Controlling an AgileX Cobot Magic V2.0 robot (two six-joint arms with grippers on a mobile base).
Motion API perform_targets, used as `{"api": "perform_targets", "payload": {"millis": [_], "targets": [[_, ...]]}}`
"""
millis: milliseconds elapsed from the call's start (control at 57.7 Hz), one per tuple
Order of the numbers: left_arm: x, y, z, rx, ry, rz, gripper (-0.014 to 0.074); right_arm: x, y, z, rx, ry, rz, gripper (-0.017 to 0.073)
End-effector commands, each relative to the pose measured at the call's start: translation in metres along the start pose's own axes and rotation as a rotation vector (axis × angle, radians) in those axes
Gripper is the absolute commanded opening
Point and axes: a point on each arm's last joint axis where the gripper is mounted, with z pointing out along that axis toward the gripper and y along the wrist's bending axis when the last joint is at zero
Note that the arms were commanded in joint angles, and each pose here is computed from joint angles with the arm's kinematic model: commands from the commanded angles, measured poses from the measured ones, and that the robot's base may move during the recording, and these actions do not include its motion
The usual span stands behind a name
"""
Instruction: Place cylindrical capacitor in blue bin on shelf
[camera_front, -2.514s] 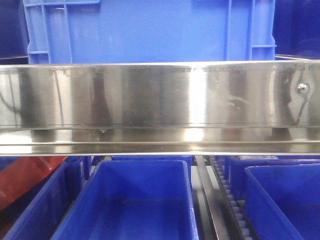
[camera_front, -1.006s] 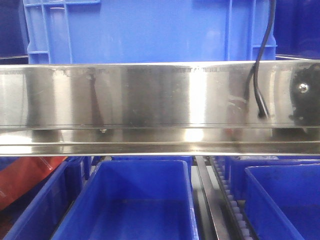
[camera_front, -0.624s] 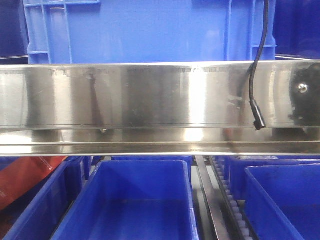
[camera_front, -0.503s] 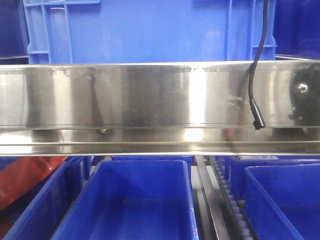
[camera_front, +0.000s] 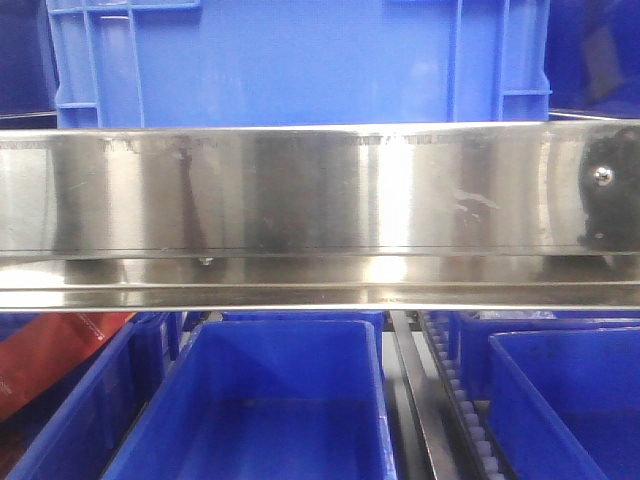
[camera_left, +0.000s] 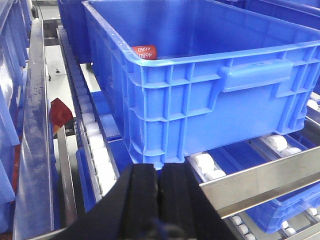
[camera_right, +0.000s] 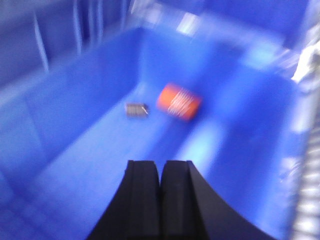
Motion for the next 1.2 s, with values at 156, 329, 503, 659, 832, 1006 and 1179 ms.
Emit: {"api": "perform_targets", "payload": {"millis": [156,329,503,659,832,1006,1179], "targets": [[-0.001,0.000,-0.001,0.003,-0.024,-0.004,-0.0111,0.019,-0.007,-0.064,0.064,-0.084,-0.002,-0.0162],[-0.001,0.001,-0.001,-0.004,-0.025,0.004,-0.0111,0.052,-0.004,-0.093,0.082,-0.181,-0.012,-0.0162],[-0.003,0.001,-0.001,-0.004,-0.042,0.007,-0.0111,0.100,-0.001,-0.111,0.089,-0.256,-0.016,-0.0162],[-0.007,0.000,-0.002,0.003,-0.085,0.007,-0.0111,0.154,0.002,-0.118,0.093,-0.312,-0.017,-0.0162],[-0.008,0.000,-0.002,0.005,-0.104,0.009,-0.0111,0.211,0.005,-0.124,0.097,-0.362,-0.018,-0.0162],[-0.008,0.000,-0.002,0.000,-0.103,0.014,-0.0111,0.250,0.007,-0.127,0.098,-0.373,-0.019,-0.0162],[-0.008,0.000,-0.002,0.000,-0.103,0.014,-0.0111,0.261,0.008,-0.133,0.100,-0.411,-0.020,-0.0162]]}}
